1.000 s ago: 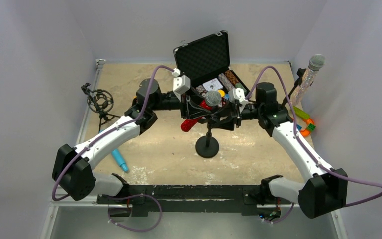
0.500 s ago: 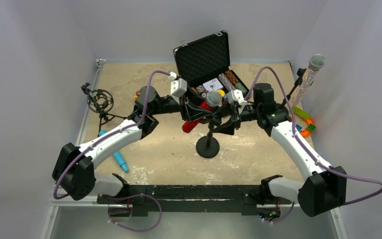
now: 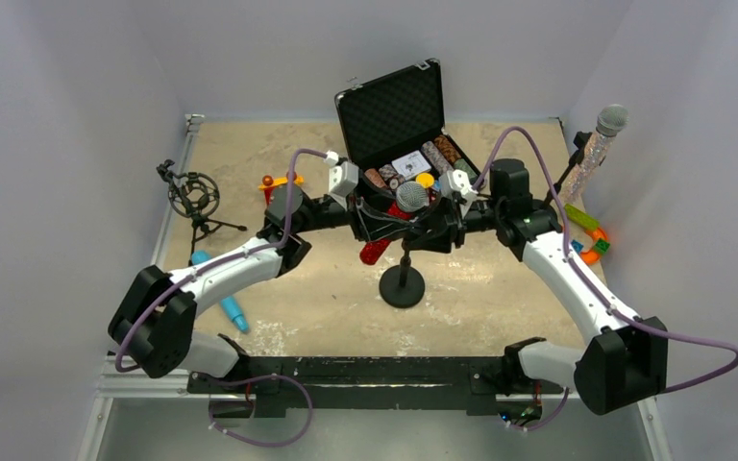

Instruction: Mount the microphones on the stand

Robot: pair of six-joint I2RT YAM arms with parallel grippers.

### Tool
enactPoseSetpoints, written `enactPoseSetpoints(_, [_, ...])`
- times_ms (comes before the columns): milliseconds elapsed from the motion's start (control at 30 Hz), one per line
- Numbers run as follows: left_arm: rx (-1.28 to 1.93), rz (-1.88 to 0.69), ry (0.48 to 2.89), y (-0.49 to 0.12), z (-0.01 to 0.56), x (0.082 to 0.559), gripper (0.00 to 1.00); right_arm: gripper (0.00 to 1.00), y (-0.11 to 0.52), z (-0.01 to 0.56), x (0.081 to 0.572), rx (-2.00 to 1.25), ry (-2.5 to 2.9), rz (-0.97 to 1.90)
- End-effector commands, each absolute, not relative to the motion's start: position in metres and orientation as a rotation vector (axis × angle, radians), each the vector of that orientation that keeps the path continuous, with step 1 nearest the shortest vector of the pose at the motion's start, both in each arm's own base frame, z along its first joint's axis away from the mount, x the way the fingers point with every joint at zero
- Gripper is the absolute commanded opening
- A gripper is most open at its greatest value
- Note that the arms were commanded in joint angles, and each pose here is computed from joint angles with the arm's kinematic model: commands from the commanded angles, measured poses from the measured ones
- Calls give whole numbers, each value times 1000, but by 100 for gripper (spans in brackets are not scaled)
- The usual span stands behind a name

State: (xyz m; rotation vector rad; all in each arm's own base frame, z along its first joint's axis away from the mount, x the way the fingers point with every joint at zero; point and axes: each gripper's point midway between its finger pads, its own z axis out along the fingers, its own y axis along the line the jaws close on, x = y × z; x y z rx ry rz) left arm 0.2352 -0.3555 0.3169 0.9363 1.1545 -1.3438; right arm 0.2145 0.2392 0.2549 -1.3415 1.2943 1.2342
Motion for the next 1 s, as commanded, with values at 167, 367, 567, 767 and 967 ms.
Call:
enactPoseSetpoints(167, [793,-1301,990,-353,350,248,0,0,244,258,203,-1325,1310,1380])
enactPoseSetpoints(367, [706,-1300,953,-354,356,255,0,0,244,258,203,-1320,1316,1402])
enactPoseSetpoints(567, [684,-1316,918,-356,364,252,0,9,244,259,206,-1312,1333,1389])
enactPoseSetpoints(767, [718,-1306,939,-357,357,249,0,50,243,261,205,-1325,1320,1367])
enactPoseSetpoints(967, [729,-1294,942,-357,353,248,0,70,242,259,204,-1333,1315,1347])
